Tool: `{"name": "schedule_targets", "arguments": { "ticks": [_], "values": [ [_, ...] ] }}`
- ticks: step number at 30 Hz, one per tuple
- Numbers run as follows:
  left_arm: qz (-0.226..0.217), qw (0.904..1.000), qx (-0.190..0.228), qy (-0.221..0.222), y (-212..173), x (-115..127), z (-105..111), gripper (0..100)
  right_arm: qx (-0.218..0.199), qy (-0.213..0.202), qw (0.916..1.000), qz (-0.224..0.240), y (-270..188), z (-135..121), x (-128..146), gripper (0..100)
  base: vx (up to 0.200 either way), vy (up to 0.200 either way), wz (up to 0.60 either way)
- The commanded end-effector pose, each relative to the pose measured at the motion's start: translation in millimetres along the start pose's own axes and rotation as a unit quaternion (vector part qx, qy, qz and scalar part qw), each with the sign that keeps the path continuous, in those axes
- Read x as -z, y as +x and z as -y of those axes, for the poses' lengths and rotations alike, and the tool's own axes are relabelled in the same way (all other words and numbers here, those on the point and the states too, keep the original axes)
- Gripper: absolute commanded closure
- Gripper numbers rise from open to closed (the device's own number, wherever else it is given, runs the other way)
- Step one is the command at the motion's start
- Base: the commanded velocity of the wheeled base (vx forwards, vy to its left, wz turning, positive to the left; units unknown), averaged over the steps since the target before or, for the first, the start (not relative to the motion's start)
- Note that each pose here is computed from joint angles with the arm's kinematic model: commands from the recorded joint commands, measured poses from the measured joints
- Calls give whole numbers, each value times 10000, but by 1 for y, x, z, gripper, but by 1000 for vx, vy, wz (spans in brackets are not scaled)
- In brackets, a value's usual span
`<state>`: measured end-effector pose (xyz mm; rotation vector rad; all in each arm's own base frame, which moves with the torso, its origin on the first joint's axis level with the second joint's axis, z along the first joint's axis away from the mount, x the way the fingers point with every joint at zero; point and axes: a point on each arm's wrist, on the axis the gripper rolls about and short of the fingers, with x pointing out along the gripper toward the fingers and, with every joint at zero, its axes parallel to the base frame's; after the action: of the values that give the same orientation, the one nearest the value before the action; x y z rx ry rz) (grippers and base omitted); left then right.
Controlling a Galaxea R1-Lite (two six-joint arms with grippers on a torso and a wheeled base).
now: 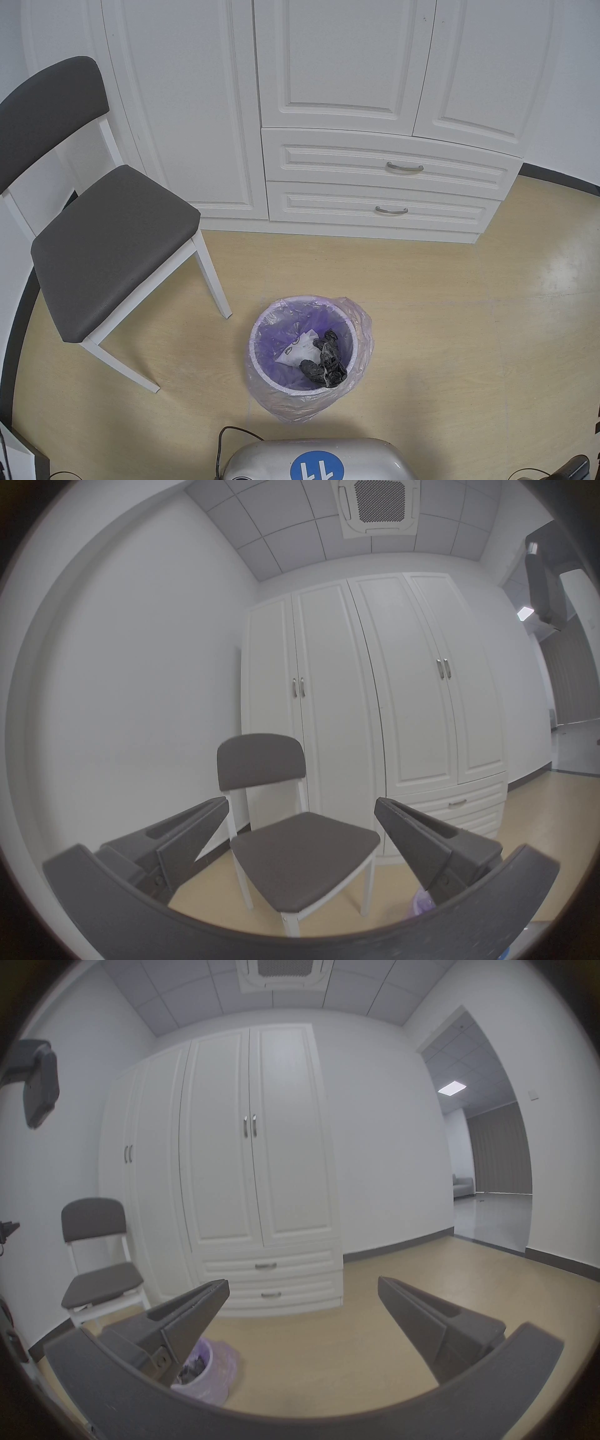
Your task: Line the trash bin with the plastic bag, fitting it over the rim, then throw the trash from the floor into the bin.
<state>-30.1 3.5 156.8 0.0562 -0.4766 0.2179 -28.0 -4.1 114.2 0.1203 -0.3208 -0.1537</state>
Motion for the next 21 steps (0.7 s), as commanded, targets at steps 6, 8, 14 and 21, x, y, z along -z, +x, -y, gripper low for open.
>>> {"name": "schedule_targets", "arguments": {
  "ticks": [6, 8, 14, 21],
  "values": [
    [-990, 9941, 263, -367, -21, 42, 0, 0, -115, -124, 9967, -799, -4, 2, 23, 0, 0, 0, 0],
    [-1223, 9915, 264, -353, -22, 50, 1, 0, -102, -163, 9952, -957, -4, 2, 26, 0, 0, 0, 0],
    [-2172, 9750, 286, -379, -29, 69, 2, 0, -108, -200, 9923, -1215, -5, 3, 31, 0, 0, 0, 0],
    [-2213, 9714, 706, -497, -30, 71, 4, 0, -248, -592, 9905, -1216, -5, 2, 31, 0, 0, 0, 0]
  ]
}}
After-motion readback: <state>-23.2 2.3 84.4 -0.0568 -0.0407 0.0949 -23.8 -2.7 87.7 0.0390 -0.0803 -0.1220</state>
